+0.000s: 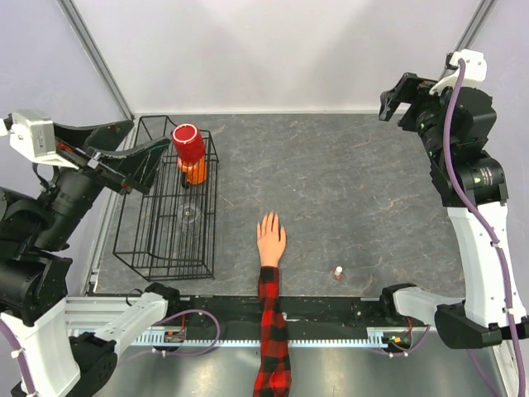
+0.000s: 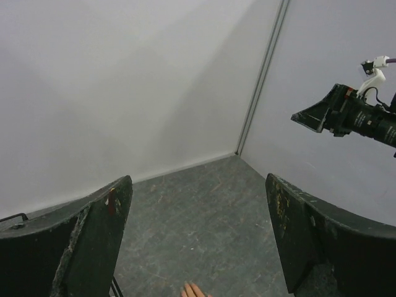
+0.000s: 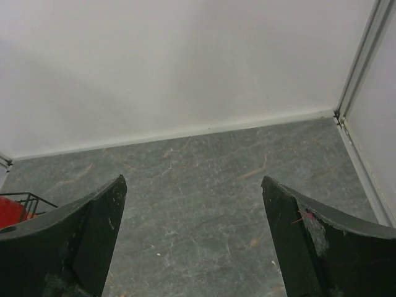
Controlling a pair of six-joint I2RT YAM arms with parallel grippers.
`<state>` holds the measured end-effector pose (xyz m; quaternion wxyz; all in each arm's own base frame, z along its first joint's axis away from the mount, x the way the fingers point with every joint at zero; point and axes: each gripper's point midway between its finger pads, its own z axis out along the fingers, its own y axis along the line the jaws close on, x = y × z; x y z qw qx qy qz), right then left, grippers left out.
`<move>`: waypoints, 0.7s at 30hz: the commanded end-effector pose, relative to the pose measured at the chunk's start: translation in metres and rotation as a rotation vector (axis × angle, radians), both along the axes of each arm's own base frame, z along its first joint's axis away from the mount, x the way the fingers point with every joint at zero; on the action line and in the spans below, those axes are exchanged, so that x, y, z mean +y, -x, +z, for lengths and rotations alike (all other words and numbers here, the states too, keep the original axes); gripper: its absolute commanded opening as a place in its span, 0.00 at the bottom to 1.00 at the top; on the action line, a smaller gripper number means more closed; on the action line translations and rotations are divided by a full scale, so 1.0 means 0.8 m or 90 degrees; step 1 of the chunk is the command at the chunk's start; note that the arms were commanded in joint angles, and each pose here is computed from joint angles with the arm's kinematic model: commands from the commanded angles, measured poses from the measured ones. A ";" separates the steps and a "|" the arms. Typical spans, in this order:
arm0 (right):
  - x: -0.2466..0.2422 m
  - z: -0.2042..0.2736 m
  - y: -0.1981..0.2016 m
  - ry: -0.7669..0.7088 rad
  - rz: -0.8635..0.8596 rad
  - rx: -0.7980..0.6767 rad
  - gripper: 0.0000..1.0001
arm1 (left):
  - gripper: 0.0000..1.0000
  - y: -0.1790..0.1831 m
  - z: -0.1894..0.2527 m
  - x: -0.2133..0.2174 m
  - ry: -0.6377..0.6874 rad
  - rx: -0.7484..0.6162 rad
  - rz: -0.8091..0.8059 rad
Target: Paint the nails
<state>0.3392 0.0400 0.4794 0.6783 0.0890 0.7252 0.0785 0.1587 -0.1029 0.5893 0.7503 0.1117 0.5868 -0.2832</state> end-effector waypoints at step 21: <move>0.124 -0.360 0.053 0.069 0.046 0.459 0.96 | 0.94 -0.030 -0.123 -0.070 -0.043 0.111 -0.179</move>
